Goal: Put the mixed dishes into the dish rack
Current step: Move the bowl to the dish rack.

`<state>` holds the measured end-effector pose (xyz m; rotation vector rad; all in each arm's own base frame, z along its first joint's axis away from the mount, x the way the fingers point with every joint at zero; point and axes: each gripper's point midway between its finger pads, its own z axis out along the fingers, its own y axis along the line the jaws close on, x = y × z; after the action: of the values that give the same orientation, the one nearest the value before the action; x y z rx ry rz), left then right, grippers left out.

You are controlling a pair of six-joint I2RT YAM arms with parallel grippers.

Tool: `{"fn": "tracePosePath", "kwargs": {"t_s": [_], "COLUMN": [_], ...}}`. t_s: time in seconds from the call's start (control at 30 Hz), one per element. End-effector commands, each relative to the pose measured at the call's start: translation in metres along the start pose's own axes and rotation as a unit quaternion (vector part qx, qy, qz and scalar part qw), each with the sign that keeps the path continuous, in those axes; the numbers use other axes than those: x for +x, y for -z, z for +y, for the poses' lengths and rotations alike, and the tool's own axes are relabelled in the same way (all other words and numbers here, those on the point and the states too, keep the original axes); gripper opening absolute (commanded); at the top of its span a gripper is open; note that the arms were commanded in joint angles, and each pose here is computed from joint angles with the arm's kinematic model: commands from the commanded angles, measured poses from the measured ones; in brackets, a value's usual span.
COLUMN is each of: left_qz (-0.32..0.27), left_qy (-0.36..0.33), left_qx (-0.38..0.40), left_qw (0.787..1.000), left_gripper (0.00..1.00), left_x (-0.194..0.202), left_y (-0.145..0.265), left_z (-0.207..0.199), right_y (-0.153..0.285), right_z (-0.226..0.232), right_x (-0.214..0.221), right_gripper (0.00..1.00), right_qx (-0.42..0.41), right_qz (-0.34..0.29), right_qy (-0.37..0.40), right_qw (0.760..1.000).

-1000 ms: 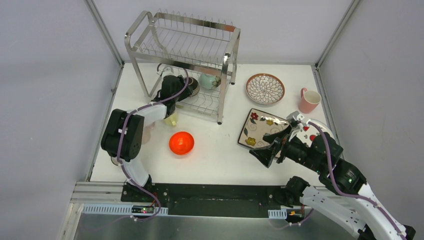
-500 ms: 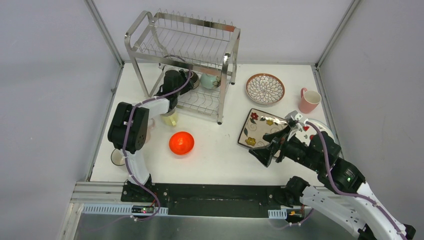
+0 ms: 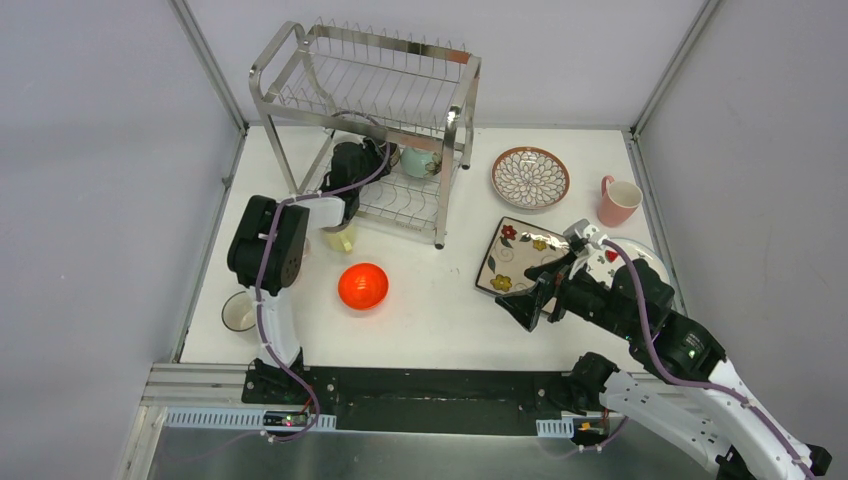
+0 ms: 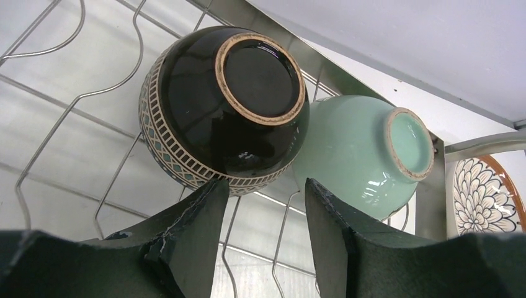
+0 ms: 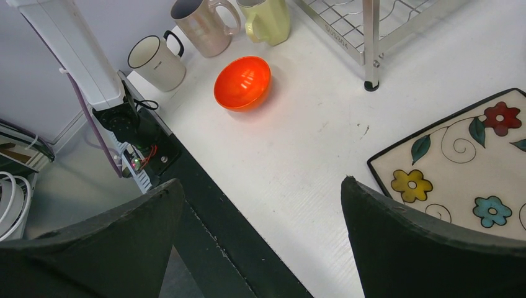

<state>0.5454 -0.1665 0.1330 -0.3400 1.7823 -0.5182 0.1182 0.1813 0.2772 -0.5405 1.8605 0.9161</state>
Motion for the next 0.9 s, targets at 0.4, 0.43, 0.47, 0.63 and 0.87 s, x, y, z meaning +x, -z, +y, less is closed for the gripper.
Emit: {"fn": "tracePosePath", "kwargs": {"t_s": [0.4,0.43,0.47,0.63,0.87], "left_qz": [-0.089,-0.094,-0.098,-0.113,-0.119], "left_qy": [-0.017,-0.016,-0.015,-0.015,-0.006], "left_qx": [0.049,0.051,0.052,0.041,0.039], "left_qw": [0.995,0.994,0.994,0.993,0.992], "left_gripper": [0.70,0.70,0.71,0.71,0.76], "left_x": [-0.051,-0.055,-0.057,-0.066,-0.069], "left_y": [0.009,0.009,0.009,0.007,-0.004], "left_z": [-0.014,-0.015,-0.016,-0.008,0.006], "right_y": [0.003,0.002,0.002,0.001,-0.003], "right_z": [-0.001,-0.001,-0.001,-0.001,-0.003], "right_x": [-0.018,-0.018,-0.018,-0.018,-0.017], "right_gripper": [1.00,1.00,1.00,1.00,1.00], "right_qx": [0.008,0.008,0.008,0.009,0.014], "right_qz": [-0.032,-0.031,-0.031,-0.028,-0.024], "right_qy": [0.013,0.013,0.013,0.013,0.016], "right_qw": [0.999,0.999,0.999,0.999,0.999]}}
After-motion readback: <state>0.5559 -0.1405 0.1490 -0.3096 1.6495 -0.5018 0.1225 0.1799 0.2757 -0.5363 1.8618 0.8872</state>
